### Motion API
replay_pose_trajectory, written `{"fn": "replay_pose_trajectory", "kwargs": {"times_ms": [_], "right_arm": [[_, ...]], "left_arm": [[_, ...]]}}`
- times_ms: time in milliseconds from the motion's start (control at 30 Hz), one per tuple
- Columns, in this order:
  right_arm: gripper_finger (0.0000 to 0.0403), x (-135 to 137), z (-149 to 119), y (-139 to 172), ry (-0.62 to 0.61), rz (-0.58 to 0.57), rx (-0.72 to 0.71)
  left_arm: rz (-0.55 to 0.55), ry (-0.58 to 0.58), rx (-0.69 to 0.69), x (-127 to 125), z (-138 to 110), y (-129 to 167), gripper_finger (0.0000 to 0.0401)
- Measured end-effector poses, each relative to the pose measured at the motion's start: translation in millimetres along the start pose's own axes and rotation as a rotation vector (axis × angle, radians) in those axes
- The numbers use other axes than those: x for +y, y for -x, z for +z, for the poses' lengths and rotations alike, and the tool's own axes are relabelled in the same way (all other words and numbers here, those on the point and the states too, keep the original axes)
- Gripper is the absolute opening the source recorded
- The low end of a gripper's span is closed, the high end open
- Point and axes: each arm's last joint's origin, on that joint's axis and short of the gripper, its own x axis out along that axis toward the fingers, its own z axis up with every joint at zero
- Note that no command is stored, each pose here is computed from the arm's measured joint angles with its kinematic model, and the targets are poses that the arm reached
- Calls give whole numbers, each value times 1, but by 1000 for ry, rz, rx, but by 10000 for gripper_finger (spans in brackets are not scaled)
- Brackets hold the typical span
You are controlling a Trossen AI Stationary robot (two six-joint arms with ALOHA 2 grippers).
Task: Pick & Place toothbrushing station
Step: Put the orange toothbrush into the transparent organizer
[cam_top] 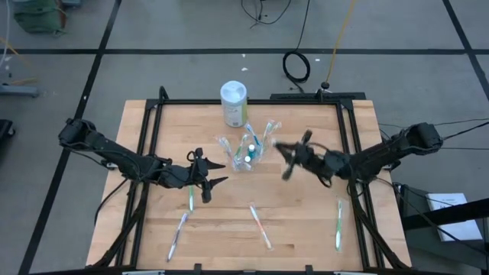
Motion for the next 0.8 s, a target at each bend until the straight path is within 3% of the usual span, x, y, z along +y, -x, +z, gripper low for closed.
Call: {"fn": "replay_pose_trajectory", "kwargs": {"times_ms": [67, 333, 567, 800], "right_arm": [[10, -11, -4, -10, 23, -51, -10], [10, -39, -42, -44, -17, -66, 60], [10, -37, -75, -52, -59, -81, 183], [10, -34, -87, -48, -132, -85, 299]], "left_arm": [[0, 0, 0, 0, 0, 0, 196], [11, 2, 0, 3, 0, -1, 196], [17, 25, 3, 4, 0, -2, 196], [17, 29, 3, 4, 0, -2, 196]]}}
